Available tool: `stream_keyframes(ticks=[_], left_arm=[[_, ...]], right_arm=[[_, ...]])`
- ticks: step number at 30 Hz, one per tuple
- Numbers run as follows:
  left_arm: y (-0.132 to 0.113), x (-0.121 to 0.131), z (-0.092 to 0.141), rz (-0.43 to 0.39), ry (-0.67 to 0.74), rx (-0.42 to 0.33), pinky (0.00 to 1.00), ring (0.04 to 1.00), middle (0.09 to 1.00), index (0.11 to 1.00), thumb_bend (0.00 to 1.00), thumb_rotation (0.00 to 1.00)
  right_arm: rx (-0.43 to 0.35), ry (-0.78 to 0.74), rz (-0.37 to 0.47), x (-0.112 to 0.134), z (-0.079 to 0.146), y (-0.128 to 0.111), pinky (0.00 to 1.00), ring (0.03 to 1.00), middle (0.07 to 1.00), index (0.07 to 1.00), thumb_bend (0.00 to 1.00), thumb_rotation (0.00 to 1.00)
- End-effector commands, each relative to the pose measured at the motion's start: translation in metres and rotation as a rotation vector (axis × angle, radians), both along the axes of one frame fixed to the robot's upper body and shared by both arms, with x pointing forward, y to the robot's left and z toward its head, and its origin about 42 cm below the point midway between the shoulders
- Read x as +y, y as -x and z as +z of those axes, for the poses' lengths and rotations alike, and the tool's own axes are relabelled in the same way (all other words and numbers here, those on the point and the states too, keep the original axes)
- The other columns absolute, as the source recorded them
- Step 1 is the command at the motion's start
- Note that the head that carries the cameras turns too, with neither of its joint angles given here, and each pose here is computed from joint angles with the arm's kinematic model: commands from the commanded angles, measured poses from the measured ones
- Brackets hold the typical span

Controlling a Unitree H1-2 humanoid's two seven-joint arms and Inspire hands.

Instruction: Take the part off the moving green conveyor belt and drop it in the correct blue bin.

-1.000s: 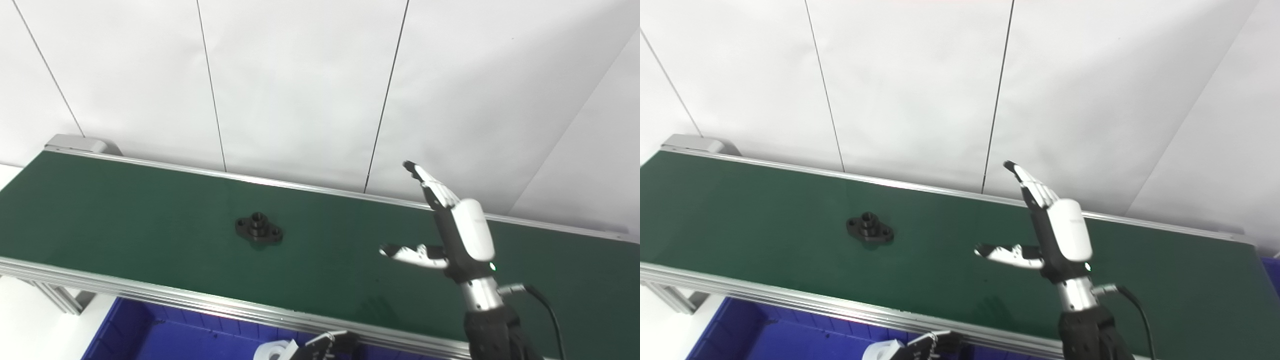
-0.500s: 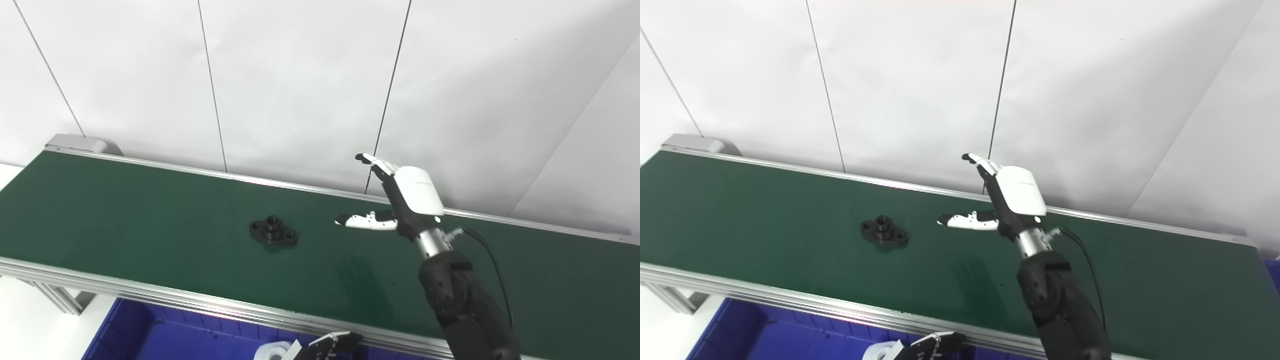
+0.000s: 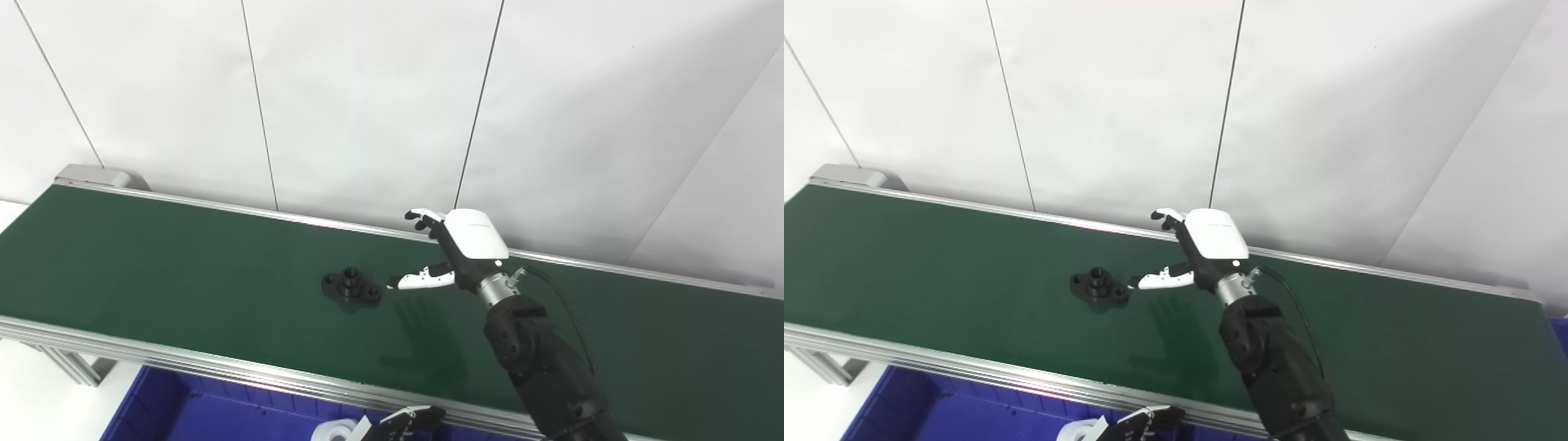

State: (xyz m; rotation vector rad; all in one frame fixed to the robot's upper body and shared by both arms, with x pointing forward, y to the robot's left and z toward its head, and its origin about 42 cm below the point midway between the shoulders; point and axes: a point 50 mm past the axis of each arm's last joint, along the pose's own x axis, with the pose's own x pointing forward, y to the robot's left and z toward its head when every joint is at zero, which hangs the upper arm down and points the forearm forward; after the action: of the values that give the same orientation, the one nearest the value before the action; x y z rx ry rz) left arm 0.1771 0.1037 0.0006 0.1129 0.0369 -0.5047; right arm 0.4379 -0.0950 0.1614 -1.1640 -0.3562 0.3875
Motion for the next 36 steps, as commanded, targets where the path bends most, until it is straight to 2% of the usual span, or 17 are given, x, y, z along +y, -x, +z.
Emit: stream_keyframes(ticks=[1, 6, 13, 18, 25, 31, 36], left_arm=[[-0.004, -0.008, 0.013, -0.002, 0.035, -0.067, 0.75, 0.825, 0.827, 0.795, 0.67, 0.74], [-0.004, -0.009, 0.014, -0.002, 0.035, -0.074, 0.74, 0.822, 0.825, 0.795, 0.65, 0.73], [-0.003, -0.01, 0.015, -0.005, 0.03, -0.081, 0.76, 0.83, 0.827, 0.795, 0.65, 0.74], [-0.003, -0.012, 0.015, -0.002, 0.03, -0.082, 0.76, 0.828, 0.825, 0.79, 0.65, 0.73], [-0.001, -0.013, 0.018, 0.003, 0.033, -0.078, 0.75, 0.822, 0.824, 0.793, 0.66, 0.73], [0.0, -0.011, 0.02, -0.001, 0.03, -0.087, 0.74, 0.822, 0.825, 0.797, 0.65, 0.74], [0.002, -0.008, 0.02, -0.001, 0.02, -0.08, 0.73, 0.818, 0.826, 0.799, 0.66, 0.74]], right_arm=[[-0.065, -0.024, 0.009, 0.015, 0.023, -0.009, 0.53, 0.672, 0.752, 0.805, 0.85, 0.64], [-0.034, -0.007, 0.021, 0.024, 0.015, -0.004, 0.54, 0.681, 0.759, 0.811, 0.85, 0.65], [-0.011, 0.054, 0.033, 0.035, 0.004, 0.001, 0.52, 0.649, 0.742, 0.816, 0.86, 0.7], [0.007, 0.074, 0.027, 0.037, -0.002, 0.001, 0.51, 0.634, 0.732, 0.81, 0.86, 0.68], [0.037, 0.132, -0.013, 0.023, -0.015, -0.007, 0.52, 0.658, 0.746, 0.81, 0.86, 0.68], [0.064, 0.186, -0.062, 0.001, -0.029, -0.014, 0.51, 0.652, 0.759, 0.809, 0.85, 0.67], [0.071, 0.206, -0.083, -0.006, -0.035, -0.016, 0.51, 0.638, 0.747, 0.804, 0.84, 0.64]])
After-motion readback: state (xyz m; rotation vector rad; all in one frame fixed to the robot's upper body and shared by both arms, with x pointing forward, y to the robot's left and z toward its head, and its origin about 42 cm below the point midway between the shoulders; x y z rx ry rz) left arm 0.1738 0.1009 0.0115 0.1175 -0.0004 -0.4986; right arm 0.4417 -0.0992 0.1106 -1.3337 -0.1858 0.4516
